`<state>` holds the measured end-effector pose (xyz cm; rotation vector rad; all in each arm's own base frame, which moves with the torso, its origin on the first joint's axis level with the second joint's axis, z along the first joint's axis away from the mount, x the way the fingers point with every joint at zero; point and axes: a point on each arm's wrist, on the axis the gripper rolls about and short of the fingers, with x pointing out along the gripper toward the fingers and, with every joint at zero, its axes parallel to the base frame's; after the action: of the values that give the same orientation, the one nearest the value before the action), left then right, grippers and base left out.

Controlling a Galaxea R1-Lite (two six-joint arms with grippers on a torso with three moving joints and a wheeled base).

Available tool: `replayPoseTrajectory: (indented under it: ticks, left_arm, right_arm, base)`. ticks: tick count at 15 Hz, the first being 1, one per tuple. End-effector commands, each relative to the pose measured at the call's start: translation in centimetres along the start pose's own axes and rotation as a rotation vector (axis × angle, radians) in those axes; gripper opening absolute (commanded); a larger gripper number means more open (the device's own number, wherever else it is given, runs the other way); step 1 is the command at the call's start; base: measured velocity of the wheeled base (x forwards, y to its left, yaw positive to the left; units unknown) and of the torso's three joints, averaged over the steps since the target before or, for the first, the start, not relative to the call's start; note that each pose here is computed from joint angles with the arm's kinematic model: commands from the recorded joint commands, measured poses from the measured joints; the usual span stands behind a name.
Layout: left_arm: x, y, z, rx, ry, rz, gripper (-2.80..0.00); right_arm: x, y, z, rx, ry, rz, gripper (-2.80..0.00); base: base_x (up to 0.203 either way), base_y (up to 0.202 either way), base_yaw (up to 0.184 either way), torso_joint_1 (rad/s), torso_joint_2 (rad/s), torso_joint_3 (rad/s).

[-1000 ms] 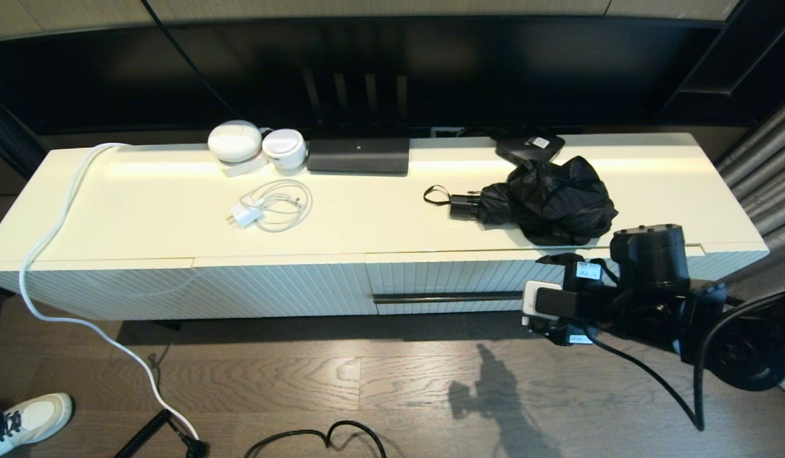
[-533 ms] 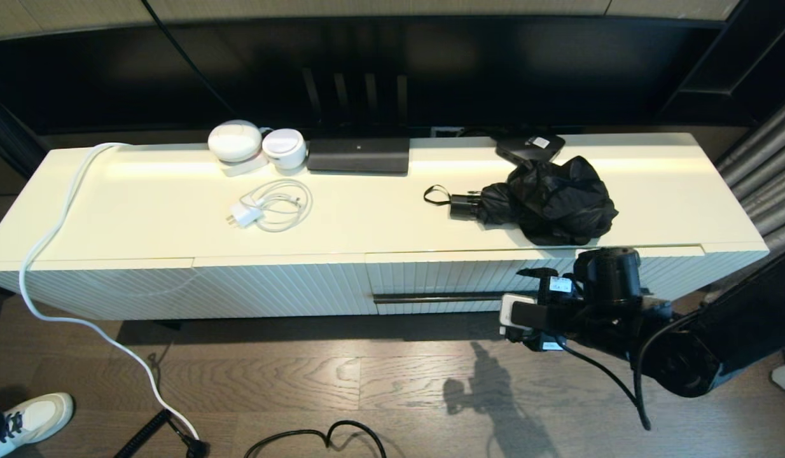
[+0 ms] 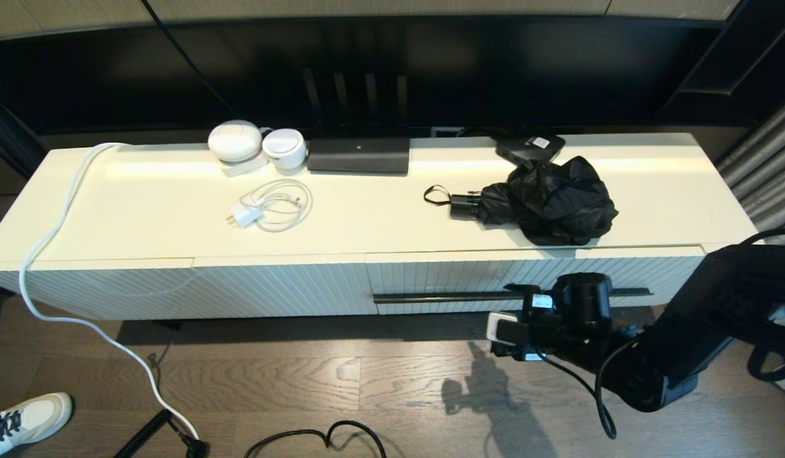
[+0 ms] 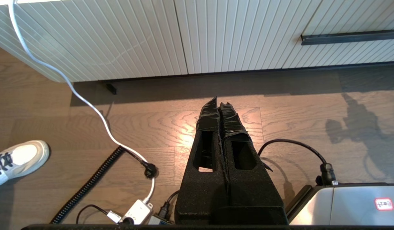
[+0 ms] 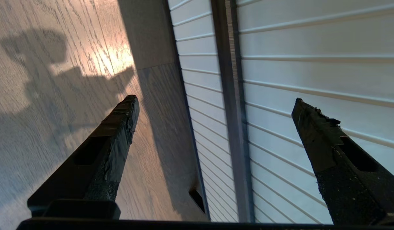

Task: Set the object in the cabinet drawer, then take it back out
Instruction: Open the drawer

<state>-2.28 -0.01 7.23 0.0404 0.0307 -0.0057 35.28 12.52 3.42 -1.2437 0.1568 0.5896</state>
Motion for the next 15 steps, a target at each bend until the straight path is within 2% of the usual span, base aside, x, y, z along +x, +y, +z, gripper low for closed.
replayPoseTrajectory:
  ticks: [1, 6, 15]
  left_arm:
    - [0.0, 0.0, 0.0, 0.001, -0.002, 0.000, -2.80]
    - [0.0, 0.0, 0.0, 0.001, -0.002, 0.000, -2.80]
    - [0.0, 0.0, 0.0, 0.001, -0.002, 0.001, -2.80]
  right_arm:
    - [1.0, 1.7, -0.7, -0.005, 0.013, 0.041, 0.00]
    - [2.1, 2.7, -1.1, -0.004, 0.017, 0.059, 0.00]
    - [4.6, 2.5, -1.6, -0.001, 0.006, 0.003, 0.00]
  base:
    - [0.000, 0.000, 0.000, 0.000, 0.00, 0.000]
    - [0.000, 0.000, 0.000, 0.000, 0.00, 0.000]
    - [0.000, 0.000, 0.000, 0.000, 0.00, 0.000]
